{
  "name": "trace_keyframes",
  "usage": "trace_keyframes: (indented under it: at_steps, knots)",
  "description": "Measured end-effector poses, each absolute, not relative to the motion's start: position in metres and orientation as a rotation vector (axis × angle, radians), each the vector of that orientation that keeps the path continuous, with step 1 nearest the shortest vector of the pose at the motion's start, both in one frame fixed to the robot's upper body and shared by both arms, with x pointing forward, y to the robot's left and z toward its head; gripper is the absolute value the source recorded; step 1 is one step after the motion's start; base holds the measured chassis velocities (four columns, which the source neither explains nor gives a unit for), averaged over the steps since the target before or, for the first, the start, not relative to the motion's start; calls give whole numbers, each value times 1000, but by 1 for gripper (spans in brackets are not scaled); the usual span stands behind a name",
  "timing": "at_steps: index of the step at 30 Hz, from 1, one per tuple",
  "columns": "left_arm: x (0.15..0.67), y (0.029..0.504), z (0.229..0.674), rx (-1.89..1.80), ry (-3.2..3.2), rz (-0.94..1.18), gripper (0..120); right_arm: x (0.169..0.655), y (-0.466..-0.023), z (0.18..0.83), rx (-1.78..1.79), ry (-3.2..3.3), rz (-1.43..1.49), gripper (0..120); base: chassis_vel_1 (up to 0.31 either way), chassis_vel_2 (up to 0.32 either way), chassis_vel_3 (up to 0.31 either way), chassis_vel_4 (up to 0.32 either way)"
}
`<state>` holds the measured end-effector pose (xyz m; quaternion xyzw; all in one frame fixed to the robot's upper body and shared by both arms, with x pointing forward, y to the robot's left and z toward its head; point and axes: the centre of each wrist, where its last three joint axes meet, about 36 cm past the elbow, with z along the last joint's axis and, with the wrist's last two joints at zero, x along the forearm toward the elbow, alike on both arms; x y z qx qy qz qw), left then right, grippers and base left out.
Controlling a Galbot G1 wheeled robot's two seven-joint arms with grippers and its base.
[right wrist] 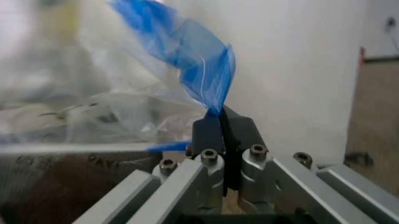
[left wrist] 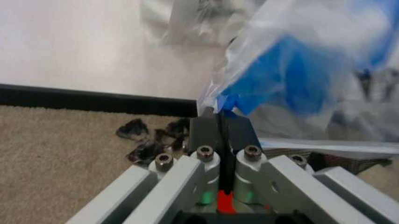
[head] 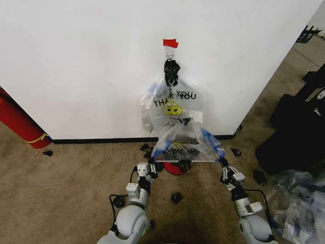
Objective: Pick up the garbage bag from the wall and place it over the trash bin.
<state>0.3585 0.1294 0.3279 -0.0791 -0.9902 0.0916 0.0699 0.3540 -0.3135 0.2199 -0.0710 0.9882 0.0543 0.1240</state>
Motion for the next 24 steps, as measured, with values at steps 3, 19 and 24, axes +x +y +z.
trace_keyframes:
  at_steps: [3,19,24]
  knots:
    - [362,130,325,-232,-2974,264,0,361,-306,213,-170,2886,234,0,0,0,0,0]
    - [381,141,329,-305,-2896,133,0,406,-283,213,-84,2906,398,0,0,0,0,0]
    - [383,146,334,-320,-2883,96,0,408,-283,213,-69,2920,393,0,0,0,0,0]
